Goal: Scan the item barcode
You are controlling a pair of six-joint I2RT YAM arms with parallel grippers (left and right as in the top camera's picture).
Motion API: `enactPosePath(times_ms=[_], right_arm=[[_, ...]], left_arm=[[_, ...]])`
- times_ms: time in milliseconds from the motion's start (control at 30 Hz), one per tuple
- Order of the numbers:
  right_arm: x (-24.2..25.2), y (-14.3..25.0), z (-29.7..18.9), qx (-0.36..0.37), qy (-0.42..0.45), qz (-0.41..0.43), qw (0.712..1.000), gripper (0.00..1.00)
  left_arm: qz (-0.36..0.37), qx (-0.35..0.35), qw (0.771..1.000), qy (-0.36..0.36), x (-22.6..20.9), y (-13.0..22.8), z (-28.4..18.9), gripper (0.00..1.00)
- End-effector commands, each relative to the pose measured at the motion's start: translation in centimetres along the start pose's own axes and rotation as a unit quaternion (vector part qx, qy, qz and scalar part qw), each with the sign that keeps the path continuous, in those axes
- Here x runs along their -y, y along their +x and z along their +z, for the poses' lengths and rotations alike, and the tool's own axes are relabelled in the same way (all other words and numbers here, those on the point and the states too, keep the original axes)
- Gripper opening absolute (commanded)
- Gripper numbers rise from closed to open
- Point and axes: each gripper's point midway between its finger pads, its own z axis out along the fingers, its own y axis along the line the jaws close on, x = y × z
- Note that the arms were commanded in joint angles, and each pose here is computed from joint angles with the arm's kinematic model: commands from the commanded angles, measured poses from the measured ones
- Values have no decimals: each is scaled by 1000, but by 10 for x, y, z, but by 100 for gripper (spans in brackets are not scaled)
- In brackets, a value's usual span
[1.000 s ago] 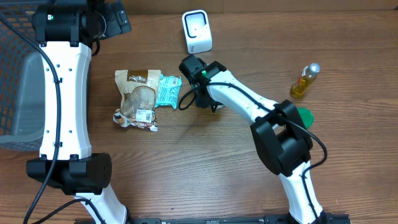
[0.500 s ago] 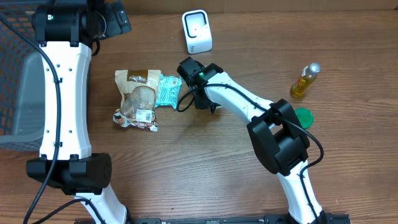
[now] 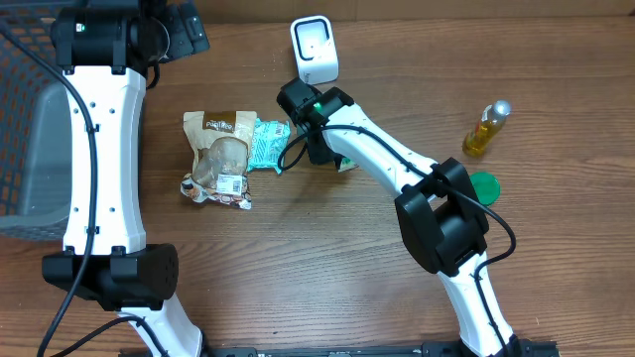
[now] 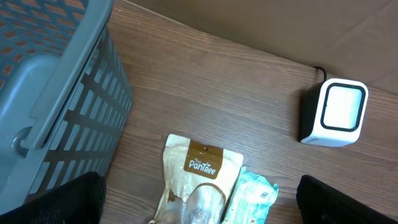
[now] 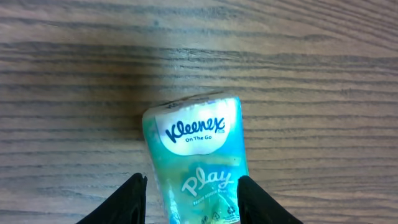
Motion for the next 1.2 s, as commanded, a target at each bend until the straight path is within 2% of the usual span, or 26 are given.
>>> enactPosePath(times_ms=[0,167,367,633,800,833,900,967,1167], right_arm=[[-3,-6,-4,10,-4,0,1000,43],[-9,-8,-1,16,-14,2,1000,38],[-8,0,6,5,-11,-2,1000,38],[-12,24,34,-16,-10,-9,1000,38],[-11,38,49,-25,-5,-11,1000,34],[-11,39,49,-28,-4,-11,1000,32],[-10,40,49,-29,-3,-12,999,13],[-11,37,44,-29,-8,-11,999,4],[-1,-5,3,10,-24,15,1000,4]], left_arm=[[-3,12,1000,3,1,-6,-8,100],[-3,13,1000,3,1,-6,-8,99],[-3,13,1000,3,1,-6,-8,99],[-3,13,1000,3,1,-6,-8,100],[-3,13,1000,3,1,-6,-8,100],[-3,12,1000,3,1,-6,-8,99],[-3,12,1000,3,1,-6,-8,99],[-3,13,1000,3,1,-6,-8,100],[-3,13,1000,3,1,-6,-8,100]])
